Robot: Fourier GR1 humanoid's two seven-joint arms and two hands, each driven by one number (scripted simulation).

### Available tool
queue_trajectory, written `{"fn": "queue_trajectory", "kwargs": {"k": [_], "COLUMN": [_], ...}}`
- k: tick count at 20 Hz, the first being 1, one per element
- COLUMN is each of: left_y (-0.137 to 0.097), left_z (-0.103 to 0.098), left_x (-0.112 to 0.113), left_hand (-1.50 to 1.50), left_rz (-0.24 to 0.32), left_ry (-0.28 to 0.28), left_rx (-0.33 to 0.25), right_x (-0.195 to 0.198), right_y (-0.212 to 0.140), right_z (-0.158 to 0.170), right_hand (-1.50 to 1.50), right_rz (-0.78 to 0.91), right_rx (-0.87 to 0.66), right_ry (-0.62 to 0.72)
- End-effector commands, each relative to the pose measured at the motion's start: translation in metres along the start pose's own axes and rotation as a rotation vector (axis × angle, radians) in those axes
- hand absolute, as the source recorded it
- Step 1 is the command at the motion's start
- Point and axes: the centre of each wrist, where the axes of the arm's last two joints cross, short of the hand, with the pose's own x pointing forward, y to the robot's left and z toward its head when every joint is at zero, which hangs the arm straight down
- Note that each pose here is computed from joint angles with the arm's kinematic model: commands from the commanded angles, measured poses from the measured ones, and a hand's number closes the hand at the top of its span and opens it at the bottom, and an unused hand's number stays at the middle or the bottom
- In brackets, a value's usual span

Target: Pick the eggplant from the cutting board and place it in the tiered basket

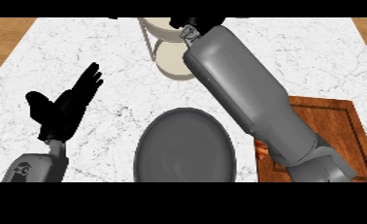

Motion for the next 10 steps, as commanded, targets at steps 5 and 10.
{"fn": "queue_trajectory", "kwargs": {"k": [5,10], "left_y": [0.008,0.002], "left_z": [-0.004,0.000], "left_x": [0.007,-0.004], "left_hand": [0.00,0.00], "left_rz": [0.002,0.012], "left_ry": [-0.017,0.007], "left_rx": [-0.005,-0.012], "right_x": [0.000,-0.003], "right_y": [0.022,0.024], "right_z": [-0.012,-0.022], "right_hand": [-1.50,-1.50], "right_rz": [-0.057,-0.156], "right_rx": [-0.084,-0.102], "right_ry": [0.195,0.206]}}
